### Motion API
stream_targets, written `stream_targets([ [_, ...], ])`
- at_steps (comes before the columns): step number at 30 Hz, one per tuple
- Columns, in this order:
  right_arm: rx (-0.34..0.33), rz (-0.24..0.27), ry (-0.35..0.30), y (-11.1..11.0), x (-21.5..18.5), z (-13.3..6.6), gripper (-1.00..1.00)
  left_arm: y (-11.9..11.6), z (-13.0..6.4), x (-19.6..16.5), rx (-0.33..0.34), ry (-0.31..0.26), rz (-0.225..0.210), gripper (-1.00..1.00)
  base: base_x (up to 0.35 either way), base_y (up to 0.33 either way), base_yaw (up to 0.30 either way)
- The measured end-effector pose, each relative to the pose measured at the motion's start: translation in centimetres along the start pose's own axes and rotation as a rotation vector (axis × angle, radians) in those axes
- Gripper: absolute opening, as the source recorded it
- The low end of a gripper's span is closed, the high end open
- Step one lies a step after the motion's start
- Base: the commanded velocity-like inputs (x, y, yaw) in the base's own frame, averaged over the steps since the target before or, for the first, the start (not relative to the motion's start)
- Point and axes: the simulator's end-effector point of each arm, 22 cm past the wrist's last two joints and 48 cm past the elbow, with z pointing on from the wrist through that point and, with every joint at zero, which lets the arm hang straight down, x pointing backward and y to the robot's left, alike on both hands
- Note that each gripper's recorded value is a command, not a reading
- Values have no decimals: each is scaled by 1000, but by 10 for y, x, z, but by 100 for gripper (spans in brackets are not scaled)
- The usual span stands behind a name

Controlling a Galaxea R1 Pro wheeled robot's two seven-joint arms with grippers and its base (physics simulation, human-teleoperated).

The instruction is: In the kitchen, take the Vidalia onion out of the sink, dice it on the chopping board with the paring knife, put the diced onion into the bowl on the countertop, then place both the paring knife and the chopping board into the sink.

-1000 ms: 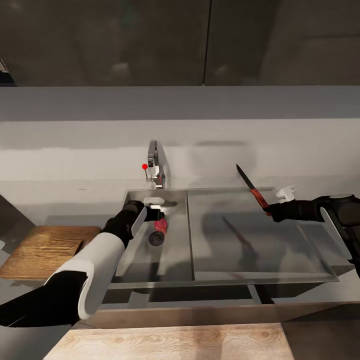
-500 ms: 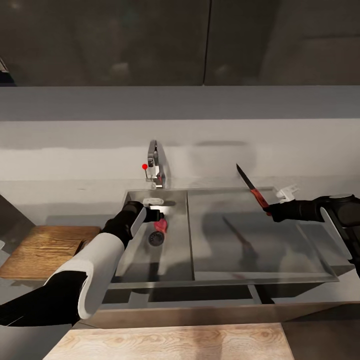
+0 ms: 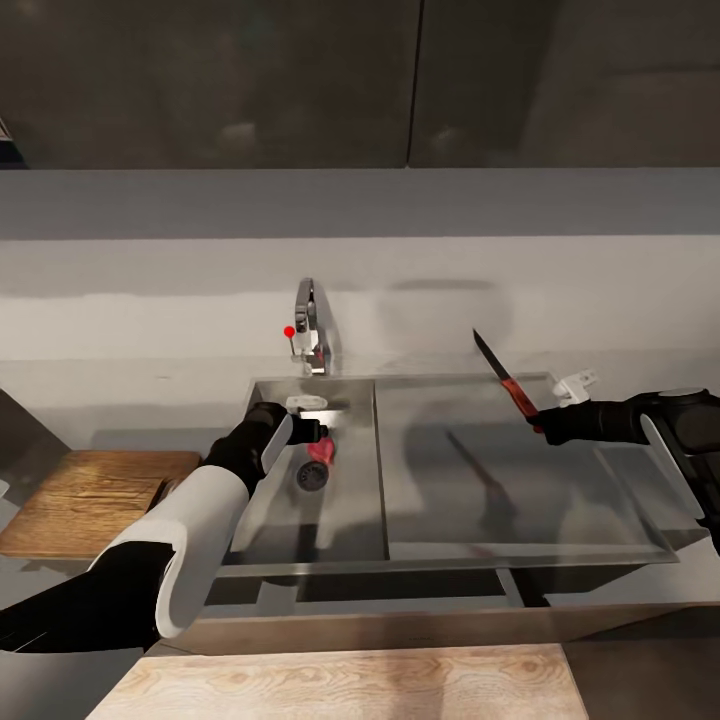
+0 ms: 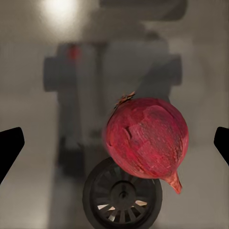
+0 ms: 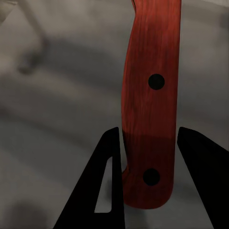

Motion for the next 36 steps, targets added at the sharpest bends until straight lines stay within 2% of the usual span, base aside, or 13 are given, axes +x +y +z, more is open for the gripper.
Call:
stream_targets([
  [17, -1, 4, 7, 0, 2, 2, -100, 0, 1, -2, 2, -8, 0, 100, 0, 0, 0],
  [22, -1, 4, 7, 0, 2, 2, -100, 0, 1, -11, 1, -51, -2, 100, 0, 0, -3],
  [29, -1, 4, 7, 0, 2, 2, -100, 0, 1, -15, 0, -65, -2, 100, 0, 0, -173],
  [36, 0, 4, 7, 0, 2, 2, -100, 0, 1, -15, 0, -67, -2, 100, 0, 0, -47],
])
